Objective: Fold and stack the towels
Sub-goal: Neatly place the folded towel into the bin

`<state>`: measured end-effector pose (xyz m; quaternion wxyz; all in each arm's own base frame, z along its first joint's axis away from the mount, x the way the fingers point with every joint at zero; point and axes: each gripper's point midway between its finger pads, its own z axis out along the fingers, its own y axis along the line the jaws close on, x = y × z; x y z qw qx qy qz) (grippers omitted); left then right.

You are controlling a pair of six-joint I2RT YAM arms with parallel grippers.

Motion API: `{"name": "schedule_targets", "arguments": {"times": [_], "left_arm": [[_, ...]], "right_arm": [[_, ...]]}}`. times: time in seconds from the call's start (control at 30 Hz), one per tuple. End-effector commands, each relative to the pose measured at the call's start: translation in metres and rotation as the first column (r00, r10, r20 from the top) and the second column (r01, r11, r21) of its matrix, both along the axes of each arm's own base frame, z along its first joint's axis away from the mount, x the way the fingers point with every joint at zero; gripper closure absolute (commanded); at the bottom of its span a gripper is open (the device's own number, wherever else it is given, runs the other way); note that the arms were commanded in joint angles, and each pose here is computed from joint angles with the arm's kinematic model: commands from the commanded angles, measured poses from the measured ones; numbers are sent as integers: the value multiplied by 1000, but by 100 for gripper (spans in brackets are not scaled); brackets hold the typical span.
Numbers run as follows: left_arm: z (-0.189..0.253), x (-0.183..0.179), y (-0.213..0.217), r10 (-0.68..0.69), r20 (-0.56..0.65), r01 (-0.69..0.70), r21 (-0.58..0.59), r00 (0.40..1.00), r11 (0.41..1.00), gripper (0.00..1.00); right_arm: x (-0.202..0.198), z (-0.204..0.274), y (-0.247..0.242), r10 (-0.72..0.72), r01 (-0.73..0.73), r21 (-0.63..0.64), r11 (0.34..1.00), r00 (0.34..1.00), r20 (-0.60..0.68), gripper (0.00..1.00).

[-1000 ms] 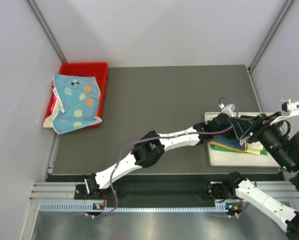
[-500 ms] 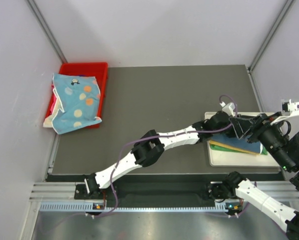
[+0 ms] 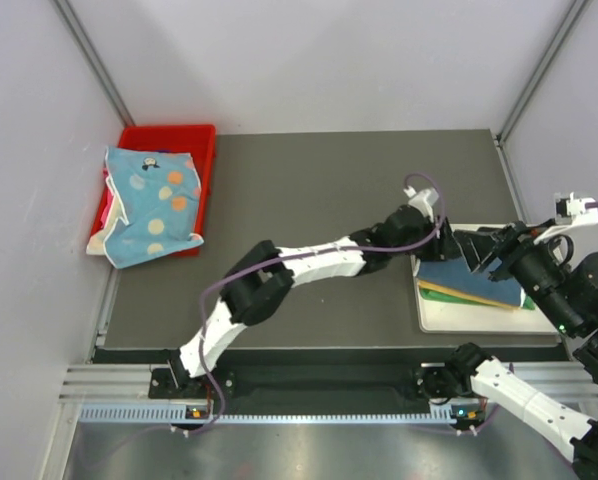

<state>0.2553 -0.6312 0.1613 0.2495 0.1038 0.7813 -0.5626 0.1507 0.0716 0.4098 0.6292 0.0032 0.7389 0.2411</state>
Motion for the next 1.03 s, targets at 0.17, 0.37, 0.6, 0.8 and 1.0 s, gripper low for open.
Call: {"name": "schedule_targets", "arguments": {"times": [0.17, 0.37, 0.6, 0.8, 1.0], "left_arm": [[81, 38, 144, 255, 154, -261, 16, 955, 965, 46], [51, 34, 260, 417, 256, -482, 303, 872, 822, 45], [42, 20, 346, 469, 306, -559, 422, 829, 713, 44], [48, 15, 375, 451, 330, -558, 443, 829, 701, 44], [57, 15, 377, 428, 333, -540, 431, 840, 723, 44]], "right_arm": [[32, -16, 30, 19, -19, 16, 1000, 999, -28, 35], [55, -56, 61, 82, -82, 3, 997, 993, -85, 15], [78, -120, 71, 44, -52, -55, 997, 988, -150, 0], [88, -146, 48, -98, 88, -73, 993, 986, -138, 0], [96, -135, 36, -178, 169, -91, 981, 979, -103, 0]]}}
